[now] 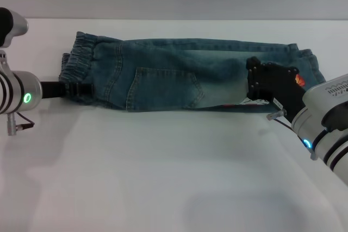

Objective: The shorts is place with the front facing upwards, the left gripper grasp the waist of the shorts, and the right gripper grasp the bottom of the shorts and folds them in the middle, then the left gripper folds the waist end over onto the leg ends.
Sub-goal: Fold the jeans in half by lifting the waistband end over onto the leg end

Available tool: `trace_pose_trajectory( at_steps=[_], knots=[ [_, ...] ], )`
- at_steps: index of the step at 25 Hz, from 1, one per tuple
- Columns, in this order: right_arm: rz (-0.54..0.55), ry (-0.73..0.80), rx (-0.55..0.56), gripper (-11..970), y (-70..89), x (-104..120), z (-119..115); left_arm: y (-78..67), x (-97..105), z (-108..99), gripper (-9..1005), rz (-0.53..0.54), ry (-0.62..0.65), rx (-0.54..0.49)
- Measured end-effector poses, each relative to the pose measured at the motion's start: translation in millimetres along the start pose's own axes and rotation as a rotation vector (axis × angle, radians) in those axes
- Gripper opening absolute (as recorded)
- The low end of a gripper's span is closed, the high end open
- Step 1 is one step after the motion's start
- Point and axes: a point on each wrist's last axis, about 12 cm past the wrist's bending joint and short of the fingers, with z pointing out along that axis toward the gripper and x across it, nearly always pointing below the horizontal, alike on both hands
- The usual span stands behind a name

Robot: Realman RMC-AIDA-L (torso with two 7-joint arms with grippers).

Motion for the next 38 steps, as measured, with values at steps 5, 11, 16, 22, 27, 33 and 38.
trace_pose_trajectory(
  at_steps=[5,11,16,22,27,33,38],
  knots=[
    [0.003,-0.002,0.005,0,-1.1,0,-1,-0.9,3,5,829,0.007,0.01,0.015],
    [0.007,-0.004,0.01,-1,-1.8,-1,-2,-2.9,2,6,602,0.007,-0.003,0.023],
    [0.01,0.0,0.015,-1,-2.5,1,-4,-6.8,1,5,502,0.013,-0.003,0.036],
    [0.01,0.003,0.018,-1,-3.3,2,-4,-10.2,0,0,439,-0.01,-0.023,0.077],
    [0.01,0.003,0.022,-1,-4.3,2,-5,-14.9,-4,-10,397,-0.015,-0.065,0.127],
    [0.011,-0.002,0.032,-1,-7.5,1,-3,-26.9,-17,-35,353,0.002,-0.162,0.184],
    [0.011,-0.002,0.057,0,-14.6,1,-1,-51.4,-36,-62,315,0.055,-0.265,0.27]
  ],
)
